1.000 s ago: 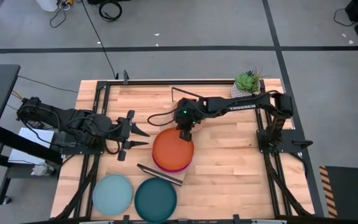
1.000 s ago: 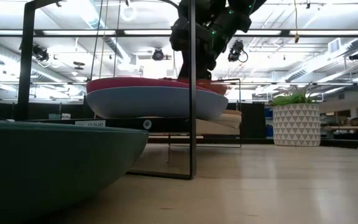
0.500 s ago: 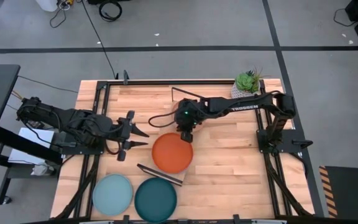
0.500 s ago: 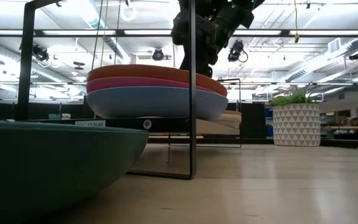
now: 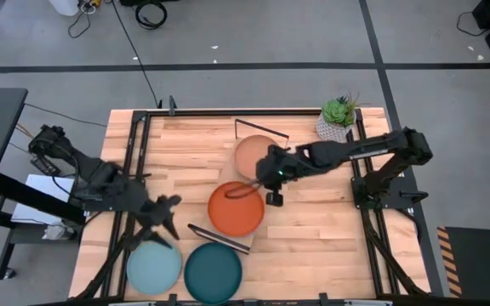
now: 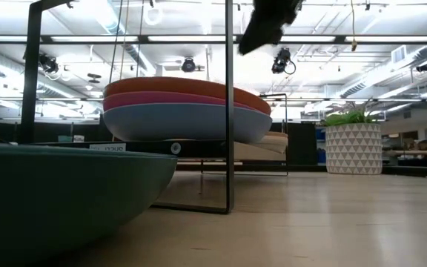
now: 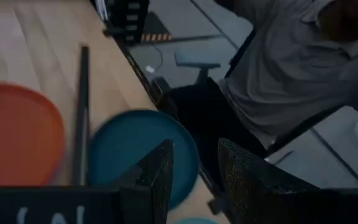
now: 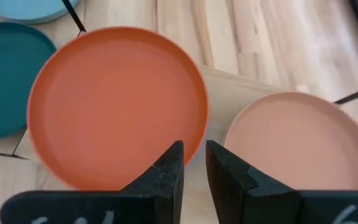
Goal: Place and stack plates onto a shelf
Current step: Stack the light blue plate on top of the brown plate on the shelf
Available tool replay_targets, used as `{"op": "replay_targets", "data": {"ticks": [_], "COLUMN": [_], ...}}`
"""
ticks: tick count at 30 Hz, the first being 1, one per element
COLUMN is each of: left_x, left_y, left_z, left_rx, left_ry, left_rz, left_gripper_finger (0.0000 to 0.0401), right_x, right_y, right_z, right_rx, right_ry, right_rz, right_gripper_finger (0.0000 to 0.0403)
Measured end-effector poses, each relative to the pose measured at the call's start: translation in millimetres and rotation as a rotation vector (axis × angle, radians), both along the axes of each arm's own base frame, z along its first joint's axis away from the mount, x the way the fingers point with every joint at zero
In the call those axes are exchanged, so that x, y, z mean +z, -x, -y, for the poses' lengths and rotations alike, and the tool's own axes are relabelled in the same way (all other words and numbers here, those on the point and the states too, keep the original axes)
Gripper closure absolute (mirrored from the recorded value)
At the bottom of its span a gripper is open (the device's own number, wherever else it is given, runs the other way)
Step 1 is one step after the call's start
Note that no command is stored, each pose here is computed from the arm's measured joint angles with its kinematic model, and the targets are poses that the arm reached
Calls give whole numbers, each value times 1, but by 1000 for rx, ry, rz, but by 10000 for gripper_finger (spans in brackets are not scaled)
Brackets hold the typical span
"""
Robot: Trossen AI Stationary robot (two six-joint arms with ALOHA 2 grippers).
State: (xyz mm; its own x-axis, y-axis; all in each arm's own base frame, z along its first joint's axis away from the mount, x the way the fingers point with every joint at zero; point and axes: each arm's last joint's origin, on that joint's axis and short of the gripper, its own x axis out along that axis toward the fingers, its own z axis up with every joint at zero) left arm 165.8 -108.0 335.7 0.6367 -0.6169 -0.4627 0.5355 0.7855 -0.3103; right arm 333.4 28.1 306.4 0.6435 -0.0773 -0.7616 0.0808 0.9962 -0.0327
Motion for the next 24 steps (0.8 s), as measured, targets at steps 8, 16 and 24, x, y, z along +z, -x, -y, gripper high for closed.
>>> {"op": "replay_targets", "data": {"ticks": [8,16,24], "left_x": [-30,-71,-99], "left_y": [17,25,30], "left_z": [53,96,95], "left_rx": [215,330,581], "left_ry": [-73,-109,-210], "left_rz": [-206,-446,-616], "left_gripper_finger": [267,267,267], "right_x": [9,7,8], "right_y": [24,32,31], "right_z": [-43,-65,-63], "right_rx": [-20,-27,21], "right_ry": [119,223,274], "right_rz": [-14,-9,-10], "right_gripper_finger": [330,330,330]}}
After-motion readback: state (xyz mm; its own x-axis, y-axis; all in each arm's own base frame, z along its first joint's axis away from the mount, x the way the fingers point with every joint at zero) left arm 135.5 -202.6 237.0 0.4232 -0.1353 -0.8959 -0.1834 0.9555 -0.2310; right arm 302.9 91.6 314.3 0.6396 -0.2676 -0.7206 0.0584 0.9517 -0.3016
